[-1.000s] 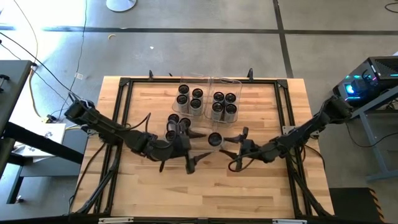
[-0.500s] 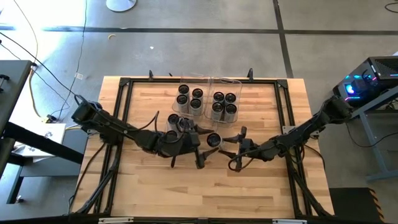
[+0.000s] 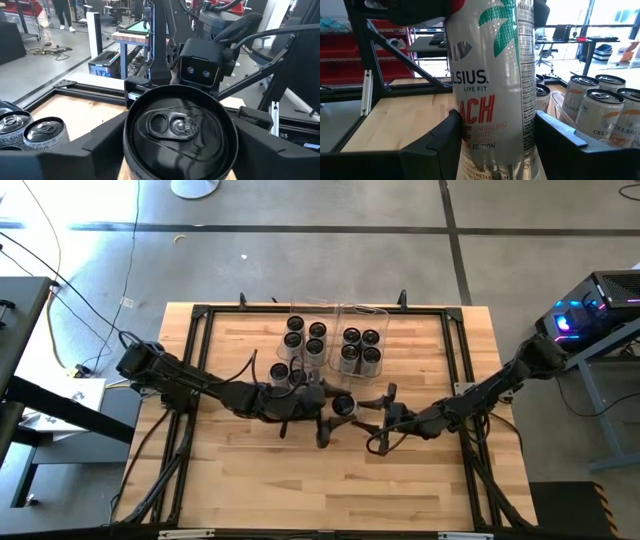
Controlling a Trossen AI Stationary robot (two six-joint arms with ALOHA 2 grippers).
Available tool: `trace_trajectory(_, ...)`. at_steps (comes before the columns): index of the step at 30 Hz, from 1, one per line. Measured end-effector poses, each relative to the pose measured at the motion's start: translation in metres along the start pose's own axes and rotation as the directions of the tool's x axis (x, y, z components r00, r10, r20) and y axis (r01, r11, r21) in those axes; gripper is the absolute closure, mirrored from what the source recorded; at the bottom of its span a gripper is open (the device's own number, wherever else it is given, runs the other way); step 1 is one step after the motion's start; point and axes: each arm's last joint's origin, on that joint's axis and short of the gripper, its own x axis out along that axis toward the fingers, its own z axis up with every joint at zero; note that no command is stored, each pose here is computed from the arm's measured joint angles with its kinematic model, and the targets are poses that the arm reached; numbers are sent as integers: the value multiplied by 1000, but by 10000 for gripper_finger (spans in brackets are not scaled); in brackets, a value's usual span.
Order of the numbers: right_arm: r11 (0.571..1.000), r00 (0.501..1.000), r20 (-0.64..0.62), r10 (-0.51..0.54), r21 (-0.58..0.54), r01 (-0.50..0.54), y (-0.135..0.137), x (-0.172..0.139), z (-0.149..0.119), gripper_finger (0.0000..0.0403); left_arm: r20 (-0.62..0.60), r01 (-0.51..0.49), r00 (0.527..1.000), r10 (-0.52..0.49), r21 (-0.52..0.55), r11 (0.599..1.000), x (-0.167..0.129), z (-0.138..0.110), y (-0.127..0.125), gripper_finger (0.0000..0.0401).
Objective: Sort soda cans
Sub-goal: Adjust the white-pink soda can in the bottom transparent bin
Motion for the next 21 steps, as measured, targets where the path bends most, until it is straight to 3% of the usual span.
trace_trajectory(3,1000,1000,-3,-2,-3,2,0,0,0,205,-5,7,1000,-7,12,1000,0,0,0,154)
trace_trajectory(10,1000,1000,-22,8,-22,-9,0,0,-3,191,-29,32,999,-31,35,999,-1,-1,0,156)
trace_trajectory(17,992,991,-56,121,-24,-123,-9,9,-4,115,-111,41,993,-33,68,997,-11,0,2,156)
trace_trajectory(21,996,994,-53,92,10,-91,-19,13,-2,91,-187,-17,982,29,68,998,-20,-2,5,156)
